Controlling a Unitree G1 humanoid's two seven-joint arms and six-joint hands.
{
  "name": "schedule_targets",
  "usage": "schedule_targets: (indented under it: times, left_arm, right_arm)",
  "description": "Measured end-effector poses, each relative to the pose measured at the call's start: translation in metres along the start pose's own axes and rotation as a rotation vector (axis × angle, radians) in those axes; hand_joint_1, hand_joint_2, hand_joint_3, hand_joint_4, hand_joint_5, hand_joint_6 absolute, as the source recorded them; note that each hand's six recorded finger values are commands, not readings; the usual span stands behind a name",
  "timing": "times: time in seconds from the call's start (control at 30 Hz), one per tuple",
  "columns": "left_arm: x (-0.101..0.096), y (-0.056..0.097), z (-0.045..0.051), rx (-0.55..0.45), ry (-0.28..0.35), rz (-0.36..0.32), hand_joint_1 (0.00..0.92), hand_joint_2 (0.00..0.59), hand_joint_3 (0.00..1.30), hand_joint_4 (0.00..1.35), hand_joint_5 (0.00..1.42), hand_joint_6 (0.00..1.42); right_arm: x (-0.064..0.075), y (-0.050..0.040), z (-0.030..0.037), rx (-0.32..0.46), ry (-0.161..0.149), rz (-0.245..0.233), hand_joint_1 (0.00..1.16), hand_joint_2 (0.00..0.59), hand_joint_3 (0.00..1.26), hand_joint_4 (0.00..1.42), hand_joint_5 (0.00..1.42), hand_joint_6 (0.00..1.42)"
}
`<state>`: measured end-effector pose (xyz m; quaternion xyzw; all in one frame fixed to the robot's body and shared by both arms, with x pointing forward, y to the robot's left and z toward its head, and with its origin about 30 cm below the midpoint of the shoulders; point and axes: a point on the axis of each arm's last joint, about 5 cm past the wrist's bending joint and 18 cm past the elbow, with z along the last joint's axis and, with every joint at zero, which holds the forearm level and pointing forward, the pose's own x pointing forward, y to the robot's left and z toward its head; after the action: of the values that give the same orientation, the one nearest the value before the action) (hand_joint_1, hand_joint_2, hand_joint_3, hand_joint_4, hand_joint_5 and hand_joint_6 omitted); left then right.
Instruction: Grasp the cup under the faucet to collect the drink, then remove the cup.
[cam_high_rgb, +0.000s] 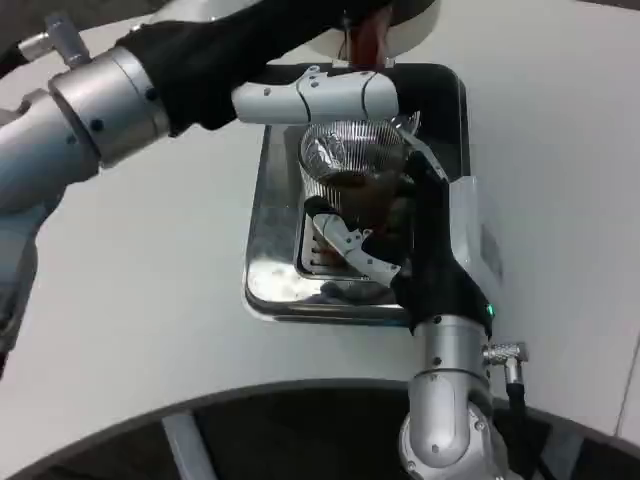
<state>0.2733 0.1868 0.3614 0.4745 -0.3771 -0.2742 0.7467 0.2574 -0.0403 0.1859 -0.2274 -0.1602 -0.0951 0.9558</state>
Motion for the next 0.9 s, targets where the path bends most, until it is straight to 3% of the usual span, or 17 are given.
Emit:
schedule_targets:
  times: [0.27,0.57,0.7,0.9]
  left_arm:
    - [-0.008,0.004,0.0021,-0.008,-0.019,0.077,0.000,0.130,0.19,0.09,0.14,0.26]
    - [-0.017,0.001,0.0016,-0.028,-0.021,0.105,0.000,0.128,0.22,0.13,0.18,0.29]
    - [-0.023,0.005,0.0063,-0.031,-0.054,0.156,0.000,0.128,0.23,0.15,0.20,0.31]
    - [-0.032,0.005,0.0085,-0.026,-0.056,0.193,0.000,0.128,0.25,0.18,0.23,0.34]
  right_arm:
    - [-0.001,0.0015,0.0009,0.003,-0.006,-0.029,0.73,0.256,0.34,0.39,0.52,0.81]
    - [-0.004,0.0013,0.0008,0.010,-0.008,-0.046,0.73,0.256,0.36,0.41,0.55,0.83]
    - [-0.005,0.0000,0.0009,0.017,-0.007,-0.054,0.73,0.256,0.38,0.43,0.57,0.86]
    - [-0.008,-0.0025,0.0002,0.028,-0.004,-0.065,0.73,0.256,0.41,0.47,0.61,0.89]
